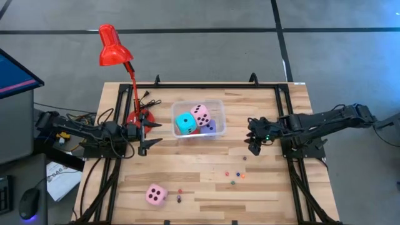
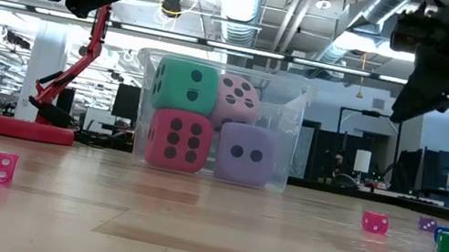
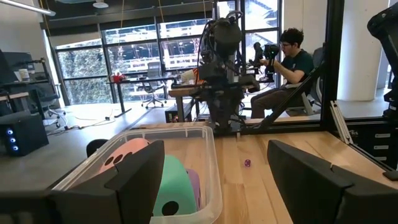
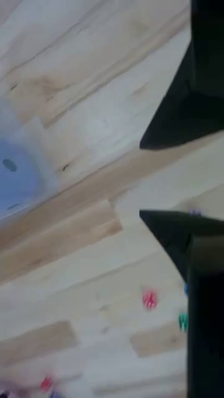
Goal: Pick & Place Dice
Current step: Put the small purple die into the transparent bin
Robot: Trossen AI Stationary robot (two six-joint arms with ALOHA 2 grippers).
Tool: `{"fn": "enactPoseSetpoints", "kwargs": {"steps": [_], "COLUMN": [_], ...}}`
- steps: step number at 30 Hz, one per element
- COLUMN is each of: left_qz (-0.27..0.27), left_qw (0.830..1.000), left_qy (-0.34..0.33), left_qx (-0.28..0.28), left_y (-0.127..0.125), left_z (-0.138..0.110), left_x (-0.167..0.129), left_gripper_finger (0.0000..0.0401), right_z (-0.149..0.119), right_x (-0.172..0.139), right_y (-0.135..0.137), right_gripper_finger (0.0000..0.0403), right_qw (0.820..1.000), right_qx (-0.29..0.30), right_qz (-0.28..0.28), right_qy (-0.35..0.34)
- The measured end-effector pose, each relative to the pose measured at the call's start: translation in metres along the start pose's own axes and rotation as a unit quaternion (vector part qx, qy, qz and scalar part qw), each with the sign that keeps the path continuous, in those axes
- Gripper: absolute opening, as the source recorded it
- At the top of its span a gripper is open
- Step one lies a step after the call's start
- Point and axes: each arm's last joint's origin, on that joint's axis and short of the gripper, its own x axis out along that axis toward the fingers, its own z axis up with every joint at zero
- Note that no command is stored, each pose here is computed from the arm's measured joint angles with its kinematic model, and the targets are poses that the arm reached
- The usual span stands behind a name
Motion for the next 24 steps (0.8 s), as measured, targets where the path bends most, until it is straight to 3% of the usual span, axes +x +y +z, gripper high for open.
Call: {"fn": "enactPoseSetpoints", "kwargs": {"steps": [6,11,24], "left_qz": [0.0,0.0,0.0], "left_qw": [1.0,1.0,1.0], "left_qy": [0.0,0.0,0.0], "left_qx": [0.0,0.0,0.0], "left_y": [0.0,0.0,0.0], "left_z": [0.0,0.0,0.0], "left_x": [0.0,0.0,0.0], "left_gripper_finger": [0.0274,0.0274,0.0274], "right_z": [0.0,-0.002,-0.024], "right_x": [0.012,0.024,0.052], "right_y": [0.001,0.003,0.019], "right_gripper_finger": [0.0259,0.0306,0.0306], "right_qw": [0.999,0.998,0.987], "right_qx": [-0.028,-0.034,-0.004], "right_qz": [-0.025,-0.039,-0.065], "right_qy": [0.022,0.047,0.149]}}
